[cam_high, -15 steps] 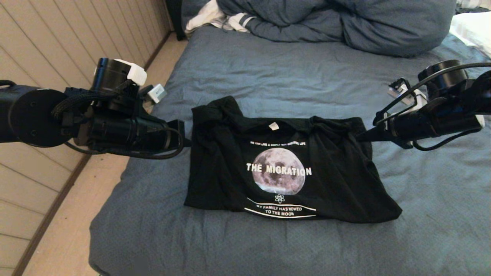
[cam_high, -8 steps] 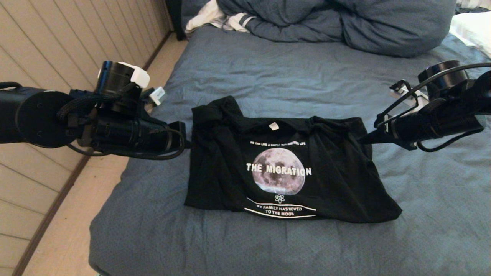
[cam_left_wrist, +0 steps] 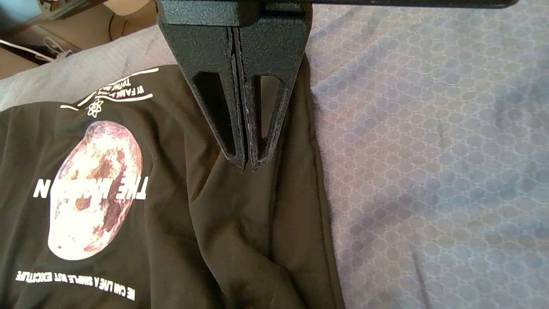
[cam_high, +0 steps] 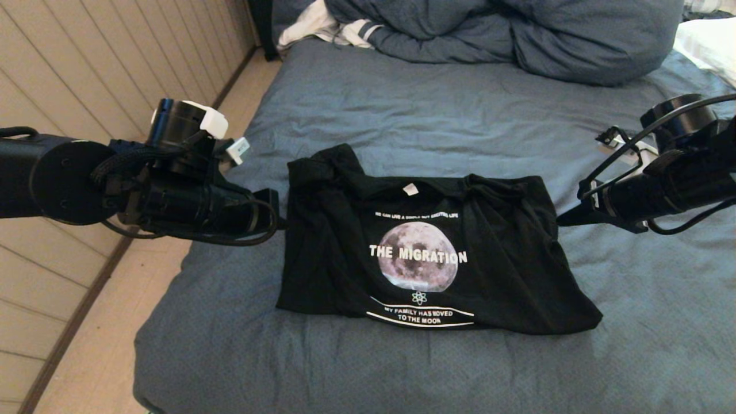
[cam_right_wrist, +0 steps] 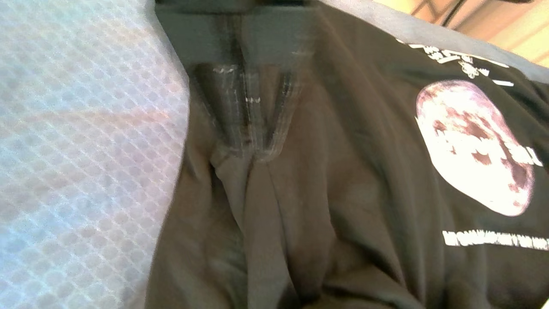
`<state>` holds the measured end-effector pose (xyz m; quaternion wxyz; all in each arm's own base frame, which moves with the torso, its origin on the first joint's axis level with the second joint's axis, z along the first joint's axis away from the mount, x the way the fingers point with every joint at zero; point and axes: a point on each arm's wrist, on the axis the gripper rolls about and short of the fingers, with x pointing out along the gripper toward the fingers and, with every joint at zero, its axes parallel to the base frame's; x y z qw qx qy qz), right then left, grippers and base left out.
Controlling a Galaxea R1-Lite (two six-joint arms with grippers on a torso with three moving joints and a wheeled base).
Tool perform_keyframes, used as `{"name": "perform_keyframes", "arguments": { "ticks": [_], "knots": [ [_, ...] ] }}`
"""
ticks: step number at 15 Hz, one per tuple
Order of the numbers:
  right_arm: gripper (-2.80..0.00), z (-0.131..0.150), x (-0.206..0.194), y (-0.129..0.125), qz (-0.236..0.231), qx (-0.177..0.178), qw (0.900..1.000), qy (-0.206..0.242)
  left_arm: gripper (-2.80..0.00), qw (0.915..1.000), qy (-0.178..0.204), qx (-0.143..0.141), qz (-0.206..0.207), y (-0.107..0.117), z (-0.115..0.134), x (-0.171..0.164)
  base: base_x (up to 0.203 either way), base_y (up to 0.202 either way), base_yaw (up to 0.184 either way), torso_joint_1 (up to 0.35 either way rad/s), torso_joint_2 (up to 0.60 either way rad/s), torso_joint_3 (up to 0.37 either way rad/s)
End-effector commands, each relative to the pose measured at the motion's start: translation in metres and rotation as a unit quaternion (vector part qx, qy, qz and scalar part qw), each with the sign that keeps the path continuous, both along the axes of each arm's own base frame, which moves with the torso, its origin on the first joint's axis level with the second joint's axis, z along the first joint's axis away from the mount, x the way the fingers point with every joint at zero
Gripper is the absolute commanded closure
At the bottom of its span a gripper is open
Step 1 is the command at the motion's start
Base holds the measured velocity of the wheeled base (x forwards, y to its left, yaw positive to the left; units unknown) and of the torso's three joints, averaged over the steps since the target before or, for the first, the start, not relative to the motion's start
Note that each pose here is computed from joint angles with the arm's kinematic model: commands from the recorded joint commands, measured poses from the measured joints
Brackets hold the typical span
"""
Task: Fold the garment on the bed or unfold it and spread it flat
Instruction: Fold the black T-shirt
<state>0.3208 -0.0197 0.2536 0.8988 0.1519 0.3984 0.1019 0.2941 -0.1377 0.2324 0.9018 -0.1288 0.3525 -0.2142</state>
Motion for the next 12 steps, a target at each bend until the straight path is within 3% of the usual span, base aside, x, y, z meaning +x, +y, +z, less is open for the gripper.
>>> {"name": "perform_keyframes", "arguments": {
  "ticks": [1,6,9,12],
  "knots": [
    [-2.8,0.0,-0.005,-0.001,0.005,-0.007,1.0,0.0,-2.8,1.0,0.001,0.0,0.0,0.001,0.0,-0.001,0.0,0.0,0.0,0.0,0.0,0.0],
    [-2.8,-0.018,-0.011,-0.006,0.03,-0.035,0.999,0.023,-2.8,0.9999,0.012,0.01,-0.004,-0.003,-0.012,0.007,0.0,0.0,0.0,0.0,0.0,0.0],
    [-2.8,-0.032,-0.012,-0.006,0.034,-0.034,0.998,0.048,-2.8,0.9993,0.031,0.02,-0.009,-0.008,-0.029,0.018,0.0,0.0,0.0,0.0,0.0,0.0],
    [-2.8,-0.042,-0.014,-0.004,0.036,-0.03,0.997,0.067,-2.8,0.9997,0.019,0.012,-0.01,-0.013,-0.036,0.027,0.0,0.0,0.0,0.0,0.0,0.0]
  ]
}}
